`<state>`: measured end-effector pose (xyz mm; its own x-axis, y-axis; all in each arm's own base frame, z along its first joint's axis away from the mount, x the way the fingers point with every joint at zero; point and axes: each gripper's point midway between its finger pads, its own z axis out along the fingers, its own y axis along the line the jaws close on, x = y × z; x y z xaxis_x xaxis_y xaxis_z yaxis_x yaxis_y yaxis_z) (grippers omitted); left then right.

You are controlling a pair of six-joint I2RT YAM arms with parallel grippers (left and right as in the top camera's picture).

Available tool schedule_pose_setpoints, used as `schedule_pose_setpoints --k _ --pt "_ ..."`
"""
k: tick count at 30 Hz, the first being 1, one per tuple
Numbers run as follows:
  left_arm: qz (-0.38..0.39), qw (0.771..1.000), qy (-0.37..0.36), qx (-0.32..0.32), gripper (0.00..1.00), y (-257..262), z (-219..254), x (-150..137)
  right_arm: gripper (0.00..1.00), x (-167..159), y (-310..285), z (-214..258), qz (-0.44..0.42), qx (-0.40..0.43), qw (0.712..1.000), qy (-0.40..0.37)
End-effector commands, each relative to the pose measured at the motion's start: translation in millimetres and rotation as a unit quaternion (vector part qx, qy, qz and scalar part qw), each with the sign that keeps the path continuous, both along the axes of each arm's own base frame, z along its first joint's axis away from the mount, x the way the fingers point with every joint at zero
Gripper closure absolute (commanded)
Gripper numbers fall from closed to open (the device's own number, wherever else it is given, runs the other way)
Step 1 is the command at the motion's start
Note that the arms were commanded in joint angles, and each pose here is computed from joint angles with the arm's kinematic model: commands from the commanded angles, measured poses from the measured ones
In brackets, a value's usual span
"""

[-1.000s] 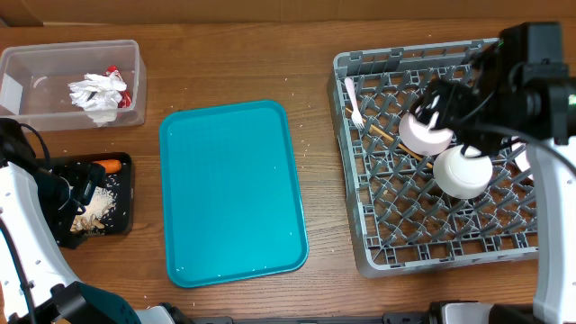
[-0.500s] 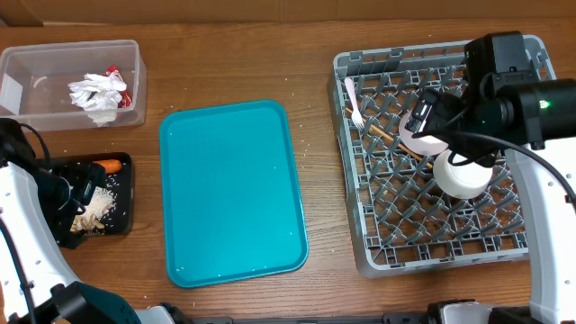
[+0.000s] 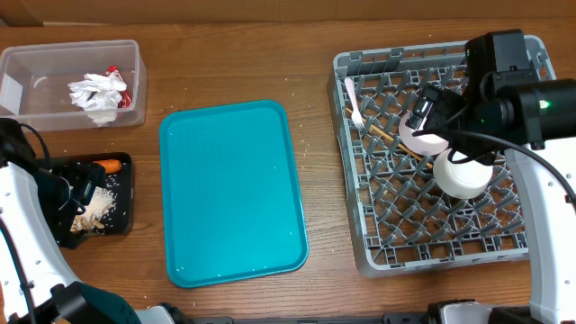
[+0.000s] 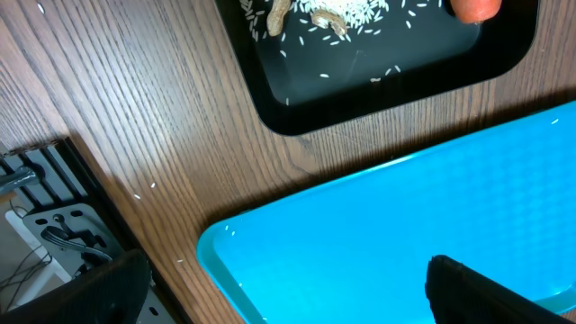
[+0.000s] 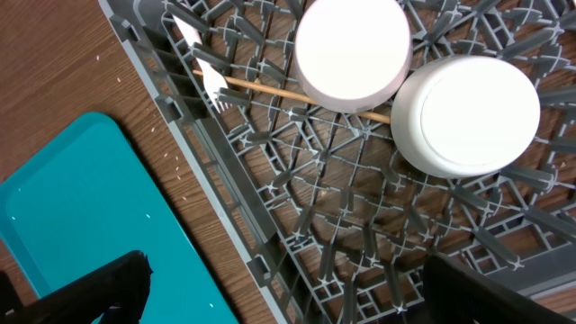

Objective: Sort waste into correct bins and load items into the dishwasher rack

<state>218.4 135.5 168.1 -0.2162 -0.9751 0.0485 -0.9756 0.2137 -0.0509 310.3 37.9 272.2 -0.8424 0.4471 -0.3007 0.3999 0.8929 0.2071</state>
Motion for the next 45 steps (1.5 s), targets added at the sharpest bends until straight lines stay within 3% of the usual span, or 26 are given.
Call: schedule_pose_setpoints --k 1,5,10,13,19,27,35,45 --pt "-0.008 1.000 0.001 0.001 0.00 0.2 -0.8 -0.3 0.00 0.7 -1.2 1.5 -0.005 -0.004 1.000 -0.005" --pt "-0.003 1.000 -0.002 -0.004 0.00 -1.2 -0.6 0.9 0.00 0.7 -1.2 1.5 -0.005 -0.004 1.000 -0.005" --pt "0.038 0.992 -0.065 -0.101 0.00 -32.2 7.1 25.0 0.00 0.7 -1.2 1.5 -0.005 -0.004 1.000 -0.005" --pt "0.038 0.991 -0.075 -0.105 0.00 -32.8 8.1 29.1 0.00 0.7 -1.2 1.5 -0.005 -0.004 1.000 -0.005" --pt "-0.002 0.988 -0.037 -0.147 0.00 -53.6 11.0 6.2 0.00 0.7 -1.2 1.5 -0.005 -0.004 1.000 -0.005" --pt "-0.123 0.980 -0.046 -0.152 0.00 -60.2 12.6 -2.8 0.00 0.7 -1.2 1.5 -0.005 -0.004 1.000 -0.005" --pt "-0.143 0.978 -0.038 -0.148 0.00 -62.2 12.0 -5.5 0.00 0.8 -1.0 1.6 -0.005 -0.004 1.000 -0.005" --pt "-0.155 0.984 -0.060 -0.067 0.00 -30.8 4.1 14.3 0.00 0.7 -1.2 1.5 -0.005 -0.004 1.000 -0.005"
